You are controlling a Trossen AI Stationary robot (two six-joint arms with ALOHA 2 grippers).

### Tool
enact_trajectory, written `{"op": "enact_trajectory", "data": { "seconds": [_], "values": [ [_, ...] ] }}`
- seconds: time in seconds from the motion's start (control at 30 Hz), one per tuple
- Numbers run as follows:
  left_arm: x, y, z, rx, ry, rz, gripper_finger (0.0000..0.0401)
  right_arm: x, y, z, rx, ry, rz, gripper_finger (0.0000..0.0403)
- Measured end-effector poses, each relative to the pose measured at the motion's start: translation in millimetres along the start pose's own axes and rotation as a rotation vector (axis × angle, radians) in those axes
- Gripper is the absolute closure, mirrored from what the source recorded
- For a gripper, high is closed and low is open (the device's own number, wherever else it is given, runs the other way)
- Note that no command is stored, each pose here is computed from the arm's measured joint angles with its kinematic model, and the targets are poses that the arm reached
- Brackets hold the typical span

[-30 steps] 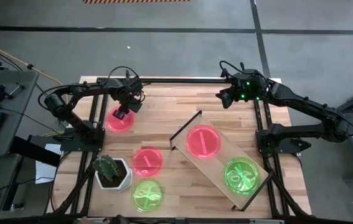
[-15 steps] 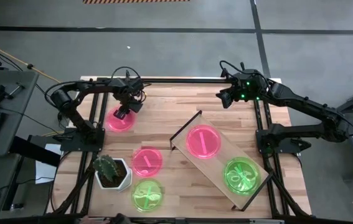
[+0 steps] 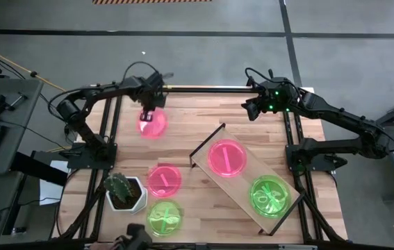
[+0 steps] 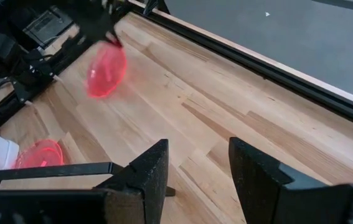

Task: Place and stack plates onto a shelf
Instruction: Stack the top pink plate on top of the pink plate on the shelf

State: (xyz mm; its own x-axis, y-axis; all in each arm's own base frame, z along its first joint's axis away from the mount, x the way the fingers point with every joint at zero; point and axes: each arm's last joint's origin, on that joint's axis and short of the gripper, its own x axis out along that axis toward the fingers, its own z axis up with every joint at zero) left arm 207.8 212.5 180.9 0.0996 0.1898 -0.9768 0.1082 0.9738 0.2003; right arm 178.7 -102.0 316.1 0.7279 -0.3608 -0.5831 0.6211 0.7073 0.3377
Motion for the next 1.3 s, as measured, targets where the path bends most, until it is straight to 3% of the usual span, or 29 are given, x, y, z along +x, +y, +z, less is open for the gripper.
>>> {"op": "enact_trajectory", "data": {
  "seconds": [0.23, 0.47, 0.63, 0.8, 1.0, 1.3],
  "values": [
    [-65, 35, 10, -0.270, -0.135, 0.179, 0.0401, -1, 1, 0, -0.046, 0.008, 0.026, 0.0252],
    [-152, 37, 9, -0.576, -0.383, 0.337, 0.0401, -1, 1, 0, -0.058, 0.008, 0.029, 0.0252],
    [-203, 12, 19, -0.783, -0.643, 0.236, 0.0401, -10, 1, 5, -0.053, -0.011, 0.031, 0.0252],
    [-235, -29, 55, -0.774, -0.802, 0.100, 0.0401, -30, 2, 25, -0.086, -0.090, 0.019, 0.0252],
    [-244, -87, 113, -0.707, -0.897, -0.034, 0.0401, -47, -2, 42, -0.099, -0.152, -0.014, 0.0252],
    [-200, -153, 190, -0.787, -0.863, -0.155, 0.0401, -47, -11, 39, -0.084, -0.107, -0.063, 0.0252]
  ]
}}
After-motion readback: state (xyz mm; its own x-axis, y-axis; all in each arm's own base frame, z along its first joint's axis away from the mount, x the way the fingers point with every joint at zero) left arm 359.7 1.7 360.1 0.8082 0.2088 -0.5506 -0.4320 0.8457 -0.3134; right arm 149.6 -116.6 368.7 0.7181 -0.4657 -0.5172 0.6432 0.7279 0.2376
